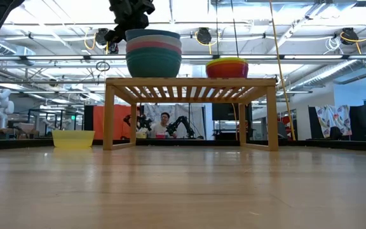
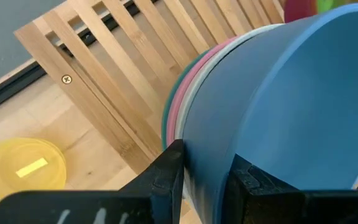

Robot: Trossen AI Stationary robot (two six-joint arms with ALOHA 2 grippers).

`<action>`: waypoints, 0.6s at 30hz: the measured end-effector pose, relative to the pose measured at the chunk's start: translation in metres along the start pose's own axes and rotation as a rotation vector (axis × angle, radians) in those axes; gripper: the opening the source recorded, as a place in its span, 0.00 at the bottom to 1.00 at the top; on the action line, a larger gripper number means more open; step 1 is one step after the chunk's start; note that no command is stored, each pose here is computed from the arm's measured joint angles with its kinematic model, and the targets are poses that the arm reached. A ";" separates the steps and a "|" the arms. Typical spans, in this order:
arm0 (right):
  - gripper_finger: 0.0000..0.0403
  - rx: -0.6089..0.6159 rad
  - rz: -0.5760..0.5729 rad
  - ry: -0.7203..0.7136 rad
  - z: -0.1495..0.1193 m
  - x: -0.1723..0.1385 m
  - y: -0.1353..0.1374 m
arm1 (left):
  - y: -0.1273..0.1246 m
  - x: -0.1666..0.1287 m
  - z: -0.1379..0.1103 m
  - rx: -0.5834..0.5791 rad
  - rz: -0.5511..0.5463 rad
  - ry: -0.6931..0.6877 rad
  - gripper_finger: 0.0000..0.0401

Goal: Place and stack bowls onto a shelf
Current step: Stack the blue bowl on top of the white bowl on the shelf

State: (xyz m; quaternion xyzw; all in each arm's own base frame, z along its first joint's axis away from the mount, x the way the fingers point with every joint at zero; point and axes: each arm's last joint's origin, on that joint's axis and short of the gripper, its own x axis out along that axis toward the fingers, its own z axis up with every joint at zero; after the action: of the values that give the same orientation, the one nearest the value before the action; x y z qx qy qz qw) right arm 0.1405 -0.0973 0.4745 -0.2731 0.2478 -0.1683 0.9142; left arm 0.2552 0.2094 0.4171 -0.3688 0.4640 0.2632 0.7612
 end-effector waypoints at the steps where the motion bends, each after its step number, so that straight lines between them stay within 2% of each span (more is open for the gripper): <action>1: 0.30 0.000 0.000 0.000 0.000 0.000 0.000 | 0.000 0.000 0.000 -0.001 0.001 -0.001 0.18; 18: 0.30 0.000 0.000 0.000 0.000 0.000 0.000 | 0.000 0.001 0.000 -0.049 -0.022 0.009 0.17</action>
State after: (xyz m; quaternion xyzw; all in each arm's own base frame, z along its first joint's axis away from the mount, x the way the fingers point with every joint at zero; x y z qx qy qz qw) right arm 0.1405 -0.0973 0.4746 -0.2731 0.2477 -0.1683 0.9142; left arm 0.2558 0.2092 0.4168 -0.3935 0.4566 0.2648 0.7527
